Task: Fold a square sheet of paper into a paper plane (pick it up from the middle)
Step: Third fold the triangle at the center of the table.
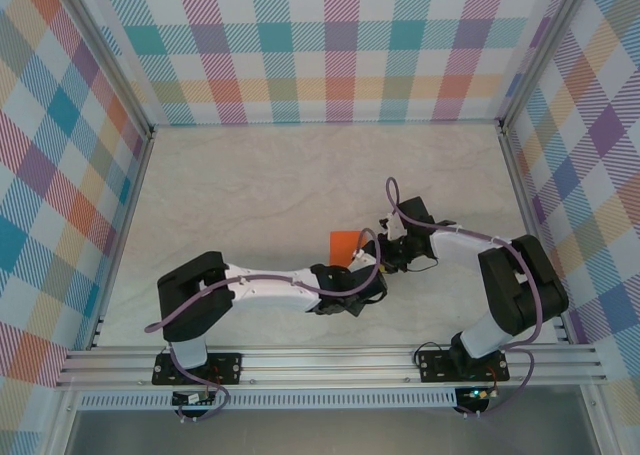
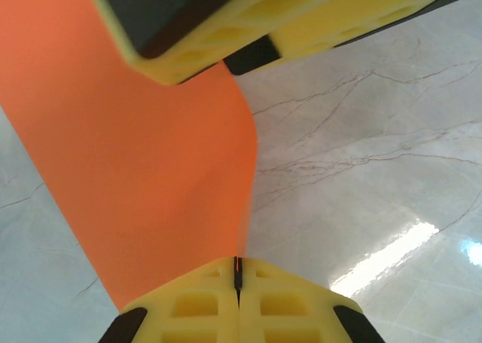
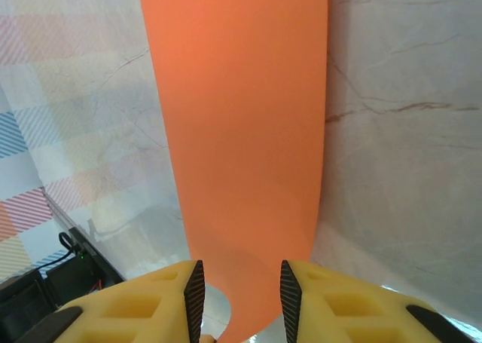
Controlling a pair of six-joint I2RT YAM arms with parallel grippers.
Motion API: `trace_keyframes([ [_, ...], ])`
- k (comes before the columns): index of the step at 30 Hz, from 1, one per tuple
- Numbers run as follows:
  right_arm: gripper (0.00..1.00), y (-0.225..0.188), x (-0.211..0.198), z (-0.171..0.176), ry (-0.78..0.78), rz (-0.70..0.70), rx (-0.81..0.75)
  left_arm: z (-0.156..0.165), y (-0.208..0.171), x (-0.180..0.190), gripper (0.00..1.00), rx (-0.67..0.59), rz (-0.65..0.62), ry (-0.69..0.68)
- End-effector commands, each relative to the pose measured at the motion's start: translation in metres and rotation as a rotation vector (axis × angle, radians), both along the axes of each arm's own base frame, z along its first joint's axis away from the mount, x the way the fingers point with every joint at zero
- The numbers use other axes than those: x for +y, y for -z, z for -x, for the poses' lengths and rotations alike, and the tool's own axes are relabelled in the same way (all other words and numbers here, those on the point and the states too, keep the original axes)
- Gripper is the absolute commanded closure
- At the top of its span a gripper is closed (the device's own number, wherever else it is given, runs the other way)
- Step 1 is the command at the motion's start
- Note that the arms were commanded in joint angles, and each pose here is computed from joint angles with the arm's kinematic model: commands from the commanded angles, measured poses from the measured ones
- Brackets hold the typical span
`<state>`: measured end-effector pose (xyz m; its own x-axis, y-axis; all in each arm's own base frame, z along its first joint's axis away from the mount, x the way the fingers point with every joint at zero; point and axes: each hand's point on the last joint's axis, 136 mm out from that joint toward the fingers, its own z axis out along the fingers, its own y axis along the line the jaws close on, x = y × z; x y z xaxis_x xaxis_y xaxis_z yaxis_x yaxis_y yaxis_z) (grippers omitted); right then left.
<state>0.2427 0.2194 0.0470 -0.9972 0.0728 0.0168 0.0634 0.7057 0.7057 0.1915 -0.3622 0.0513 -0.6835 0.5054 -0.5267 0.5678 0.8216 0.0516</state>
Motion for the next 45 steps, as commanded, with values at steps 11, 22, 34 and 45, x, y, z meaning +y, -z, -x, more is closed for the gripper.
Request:
trace_keyframes([
  [11,0.81,-0.026,0.004,-0.032,-0.005,0.051,-0.098,-0.003,-0.019,0.003,1.00,0.179,0.262,0.071],
  [22,0.83,0.007,0.030,-0.051,-0.105,0.115,-0.027,-0.019,-0.014,0.014,1.00,0.260,0.325,0.061],
  [34,0.83,0.045,0.019,-0.052,-0.132,0.276,0.018,-0.039,-0.009,0.029,1.00,0.300,0.341,0.044],
  [45,0.80,0.038,0.026,-0.052,-0.154,0.275,0.007,-0.049,0.003,0.037,1.00,0.326,0.310,0.062],
])
